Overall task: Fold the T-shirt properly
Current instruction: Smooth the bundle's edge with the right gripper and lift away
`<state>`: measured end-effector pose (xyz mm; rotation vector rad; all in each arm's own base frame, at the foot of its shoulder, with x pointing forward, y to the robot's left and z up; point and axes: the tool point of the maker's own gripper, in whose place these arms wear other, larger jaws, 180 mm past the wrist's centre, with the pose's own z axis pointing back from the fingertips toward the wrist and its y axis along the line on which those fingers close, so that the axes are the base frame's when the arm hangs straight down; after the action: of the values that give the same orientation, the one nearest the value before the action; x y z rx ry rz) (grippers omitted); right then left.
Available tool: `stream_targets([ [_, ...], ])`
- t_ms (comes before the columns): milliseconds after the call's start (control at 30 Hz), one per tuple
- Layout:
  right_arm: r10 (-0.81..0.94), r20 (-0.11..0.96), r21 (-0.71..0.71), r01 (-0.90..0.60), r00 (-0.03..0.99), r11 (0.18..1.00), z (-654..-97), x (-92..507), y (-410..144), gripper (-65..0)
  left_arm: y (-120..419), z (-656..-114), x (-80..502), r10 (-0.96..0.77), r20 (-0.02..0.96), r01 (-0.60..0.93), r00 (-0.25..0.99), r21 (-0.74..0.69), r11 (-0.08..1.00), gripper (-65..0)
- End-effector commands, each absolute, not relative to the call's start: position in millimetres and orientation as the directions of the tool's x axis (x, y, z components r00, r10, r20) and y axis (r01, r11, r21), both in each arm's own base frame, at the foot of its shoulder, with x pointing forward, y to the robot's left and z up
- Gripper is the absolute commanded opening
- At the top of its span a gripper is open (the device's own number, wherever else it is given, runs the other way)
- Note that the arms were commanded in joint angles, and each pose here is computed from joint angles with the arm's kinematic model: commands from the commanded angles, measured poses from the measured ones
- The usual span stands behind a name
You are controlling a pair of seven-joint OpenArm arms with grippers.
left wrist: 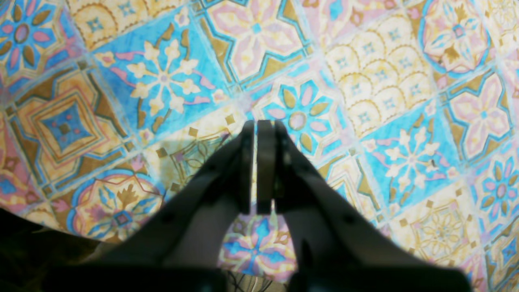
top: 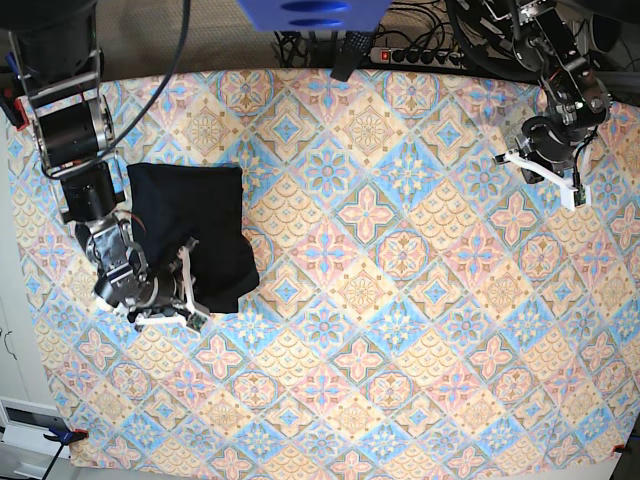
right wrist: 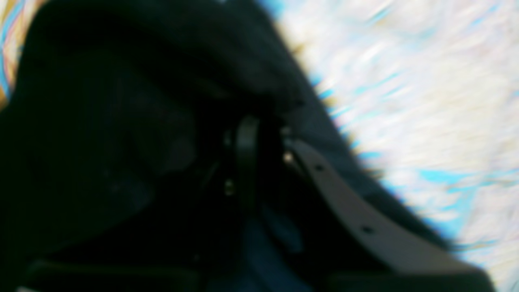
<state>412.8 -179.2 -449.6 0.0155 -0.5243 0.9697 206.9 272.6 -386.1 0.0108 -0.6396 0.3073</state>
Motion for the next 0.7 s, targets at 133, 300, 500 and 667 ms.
stream_targets([
  [133, 0.747, 0.576, -0.398, -0.684, 0.333, 0.612, -374, 474, -165, -41.4, 276, -378, 212, 0.261, 0.617, -0.276, 0.742, -0.074, 0.958, -64.3],
  [300, 0.707, 0.645, -0.471, -0.577, 0.290, 0.667, -316, 480, -170, -41.3, 275, -381, 207, 0.263, 0.607, -0.277, 0.750, -0.073, 0.958, -64.3],
  [500, 0.703, 0.637, -0.483, -0.548, 0.316, 0.683, -321, 436, -178, -41.3, 275, -382, 205, 0.263, 0.603, -0.278, 0.753, -0.071, 0.958, -64.3],
  [667, 0.693, 0.630, -0.454, -0.557, 0.351, 0.695, -345, 394, -182, -41.4, 275, -382, 205, 0.263, 0.603, -0.276, 0.753, -0.074, 0.958, -64.3],
])
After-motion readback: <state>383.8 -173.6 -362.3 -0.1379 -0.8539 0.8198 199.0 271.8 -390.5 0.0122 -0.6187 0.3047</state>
